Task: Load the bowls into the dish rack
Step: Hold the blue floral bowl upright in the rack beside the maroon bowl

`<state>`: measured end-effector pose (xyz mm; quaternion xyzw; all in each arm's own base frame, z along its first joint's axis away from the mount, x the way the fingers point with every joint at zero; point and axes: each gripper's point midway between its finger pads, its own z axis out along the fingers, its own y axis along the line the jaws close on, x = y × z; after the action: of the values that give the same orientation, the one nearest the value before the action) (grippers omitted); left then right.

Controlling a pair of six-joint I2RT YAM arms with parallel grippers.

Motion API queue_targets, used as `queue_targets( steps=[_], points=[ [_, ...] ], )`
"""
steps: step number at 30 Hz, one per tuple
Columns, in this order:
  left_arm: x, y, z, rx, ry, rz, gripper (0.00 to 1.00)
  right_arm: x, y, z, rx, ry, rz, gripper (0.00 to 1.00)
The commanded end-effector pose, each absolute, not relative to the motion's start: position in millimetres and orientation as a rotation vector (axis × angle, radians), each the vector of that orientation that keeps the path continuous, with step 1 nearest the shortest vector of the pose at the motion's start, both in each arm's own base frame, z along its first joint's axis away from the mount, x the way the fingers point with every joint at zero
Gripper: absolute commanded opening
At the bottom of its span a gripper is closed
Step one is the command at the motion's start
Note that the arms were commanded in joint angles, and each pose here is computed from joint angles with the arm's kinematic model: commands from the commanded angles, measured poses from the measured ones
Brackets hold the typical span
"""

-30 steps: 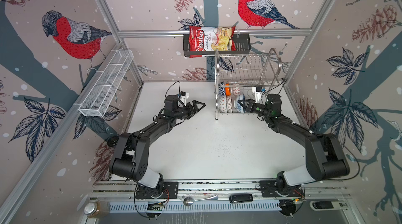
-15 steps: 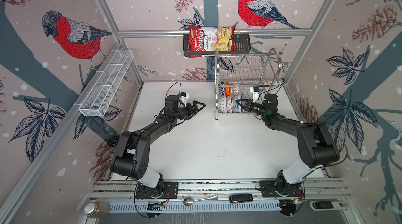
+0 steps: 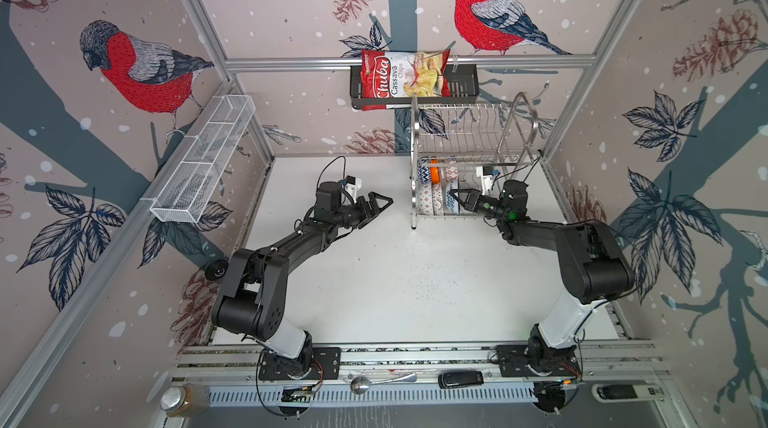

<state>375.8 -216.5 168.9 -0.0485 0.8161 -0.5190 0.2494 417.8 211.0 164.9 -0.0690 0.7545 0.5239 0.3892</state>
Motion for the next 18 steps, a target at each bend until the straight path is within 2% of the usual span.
queue_targets(
  steps=[1,18],
  points=[
    [378,-218,175,-0.110,2.200,-1.414,0.98,416,216,174,-0.207,1.880,1.379,0.00],
    [378,-217,175,-0.111,2.203,-1.410,0.98,416,204,161,-0.167,1.907,1.357,0.03]
  ],
)
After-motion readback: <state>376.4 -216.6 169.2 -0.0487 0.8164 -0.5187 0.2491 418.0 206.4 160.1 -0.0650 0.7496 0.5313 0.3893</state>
